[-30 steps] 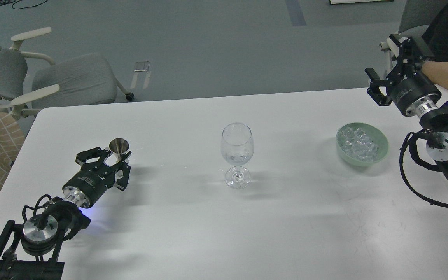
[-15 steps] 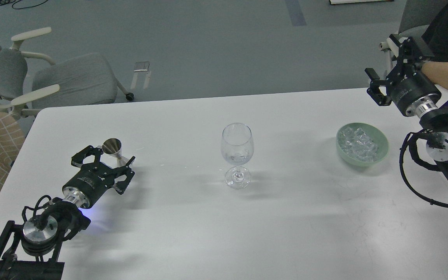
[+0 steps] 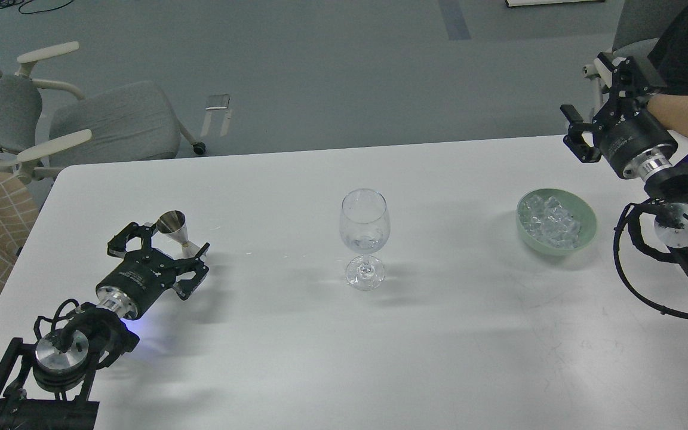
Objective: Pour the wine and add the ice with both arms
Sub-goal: 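Lower the jigger back onto the table with the left gripper, then open the left gripper and withdraw it from the jigger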
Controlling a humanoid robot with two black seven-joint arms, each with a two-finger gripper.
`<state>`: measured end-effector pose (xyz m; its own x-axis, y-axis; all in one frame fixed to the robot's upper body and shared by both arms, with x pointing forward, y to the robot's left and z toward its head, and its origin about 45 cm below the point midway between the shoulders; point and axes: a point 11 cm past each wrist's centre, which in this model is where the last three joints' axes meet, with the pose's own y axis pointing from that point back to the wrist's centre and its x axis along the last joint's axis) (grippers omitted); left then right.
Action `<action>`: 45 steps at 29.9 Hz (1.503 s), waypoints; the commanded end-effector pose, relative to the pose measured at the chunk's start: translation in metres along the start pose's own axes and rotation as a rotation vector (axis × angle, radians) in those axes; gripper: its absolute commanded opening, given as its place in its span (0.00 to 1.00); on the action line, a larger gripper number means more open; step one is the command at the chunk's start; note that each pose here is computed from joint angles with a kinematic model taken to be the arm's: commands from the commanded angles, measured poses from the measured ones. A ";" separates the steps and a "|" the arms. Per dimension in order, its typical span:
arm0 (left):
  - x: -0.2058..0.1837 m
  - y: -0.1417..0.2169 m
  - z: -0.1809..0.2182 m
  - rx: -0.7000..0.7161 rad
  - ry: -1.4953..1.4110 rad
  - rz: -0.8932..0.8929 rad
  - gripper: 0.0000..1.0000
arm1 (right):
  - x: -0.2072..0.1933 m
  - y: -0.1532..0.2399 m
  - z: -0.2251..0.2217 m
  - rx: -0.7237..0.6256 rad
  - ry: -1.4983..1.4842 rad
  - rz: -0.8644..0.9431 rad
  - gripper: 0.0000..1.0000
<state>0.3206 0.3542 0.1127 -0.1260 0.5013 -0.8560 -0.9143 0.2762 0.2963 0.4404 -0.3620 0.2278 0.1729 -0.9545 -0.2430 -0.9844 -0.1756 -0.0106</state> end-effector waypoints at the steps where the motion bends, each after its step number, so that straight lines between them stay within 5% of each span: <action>1: 0.004 0.005 -0.001 0.010 -0.004 0.004 0.96 | -0.001 -0.001 0.000 0.002 -0.002 -0.001 1.00; 16: 0.064 0.077 0.052 -0.070 -0.120 0.076 0.98 | 0.002 0.000 -0.002 0.003 0.002 0.002 1.00; 25: 0.049 0.117 0.178 -0.350 -0.357 0.168 0.98 | 0.001 -0.002 -0.008 0.014 0.009 -0.003 1.00; 36: -0.069 0.051 0.234 -0.569 -0.626 -0.056 0.98 | 0.001 0.002 -0.020 0.011 0.124 -0.040 1.00; 45: -0.122 -0.012 0.193 -0.401 -0.731 -0.185 0.98 | 0.020 0.035 -0.036 -0.099 0.559 -0.128 1.00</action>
<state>0.4129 0.4646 0.2946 0.1551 0.9185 -0.3637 -0.9853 0.1172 -0.1243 0.4211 -0.3817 0.2537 0.2961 -0.9390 0.1752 -0.9551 -0.2924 0.0468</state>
